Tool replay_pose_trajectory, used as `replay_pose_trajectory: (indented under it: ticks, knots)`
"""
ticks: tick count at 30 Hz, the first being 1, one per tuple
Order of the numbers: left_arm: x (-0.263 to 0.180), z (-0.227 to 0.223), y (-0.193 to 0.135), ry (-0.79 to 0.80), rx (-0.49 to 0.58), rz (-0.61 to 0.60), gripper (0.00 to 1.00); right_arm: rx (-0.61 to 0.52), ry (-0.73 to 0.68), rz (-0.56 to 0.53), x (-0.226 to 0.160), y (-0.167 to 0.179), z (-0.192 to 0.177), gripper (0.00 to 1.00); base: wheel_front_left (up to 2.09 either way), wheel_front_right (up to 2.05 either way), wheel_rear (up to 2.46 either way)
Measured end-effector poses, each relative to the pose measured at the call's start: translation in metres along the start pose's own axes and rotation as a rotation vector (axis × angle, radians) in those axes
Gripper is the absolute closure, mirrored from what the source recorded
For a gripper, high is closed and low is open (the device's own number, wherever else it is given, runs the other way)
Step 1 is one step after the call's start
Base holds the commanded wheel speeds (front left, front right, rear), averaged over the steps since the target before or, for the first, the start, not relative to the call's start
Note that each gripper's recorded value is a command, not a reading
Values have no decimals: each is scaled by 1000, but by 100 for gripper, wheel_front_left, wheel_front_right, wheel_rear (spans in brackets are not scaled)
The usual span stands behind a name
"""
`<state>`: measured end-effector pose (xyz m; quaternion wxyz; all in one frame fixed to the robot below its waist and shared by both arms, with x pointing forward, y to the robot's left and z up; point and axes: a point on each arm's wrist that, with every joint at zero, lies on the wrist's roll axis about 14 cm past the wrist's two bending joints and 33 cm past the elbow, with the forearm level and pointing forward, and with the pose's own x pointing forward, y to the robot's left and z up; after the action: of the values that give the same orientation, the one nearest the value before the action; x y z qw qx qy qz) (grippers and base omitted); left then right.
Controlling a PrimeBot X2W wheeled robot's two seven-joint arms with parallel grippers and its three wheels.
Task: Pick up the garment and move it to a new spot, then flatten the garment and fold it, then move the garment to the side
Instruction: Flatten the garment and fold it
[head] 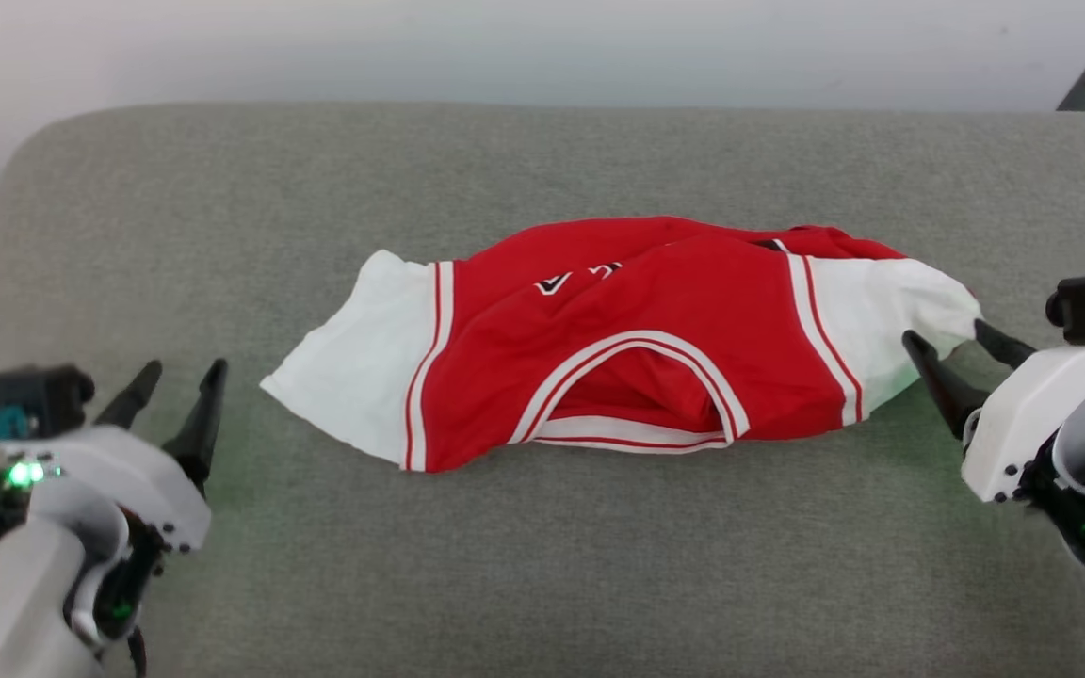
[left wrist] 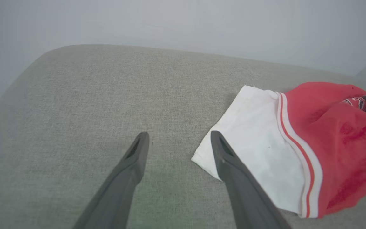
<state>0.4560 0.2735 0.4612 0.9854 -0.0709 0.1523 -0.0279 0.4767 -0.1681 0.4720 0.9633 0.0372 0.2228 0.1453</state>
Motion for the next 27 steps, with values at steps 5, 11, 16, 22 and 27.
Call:
replay_pose_trajectory:
  ticks: [5, 11, 16, 22, 27]
  knots:
    - [-20, 1, 11, -81, -21, 52, 0, -24, 37, -9, 8, -3, 6, 0, 0, 0, 0]
    - [-44, -7, 19, -114, -73, 110, 0, -35, 140, -32, 19, -9, -3, 0, 0, 0, 0]
    - [-62, -19, 26, -117, -123, 164, 0, -11, 222, -37, 31, -7, -16, 7, 0, 0, 0]
    - [-76, -27, 32, -133, -155, 207, 0, -2, 274, -26, 44, 1, -25, 100, 0, 0, 0]
    - [-87, -27, 38, -160, -167, 247, 0, -34, 243, -3, 47, 9, -15, 100, 0, 0, 0]
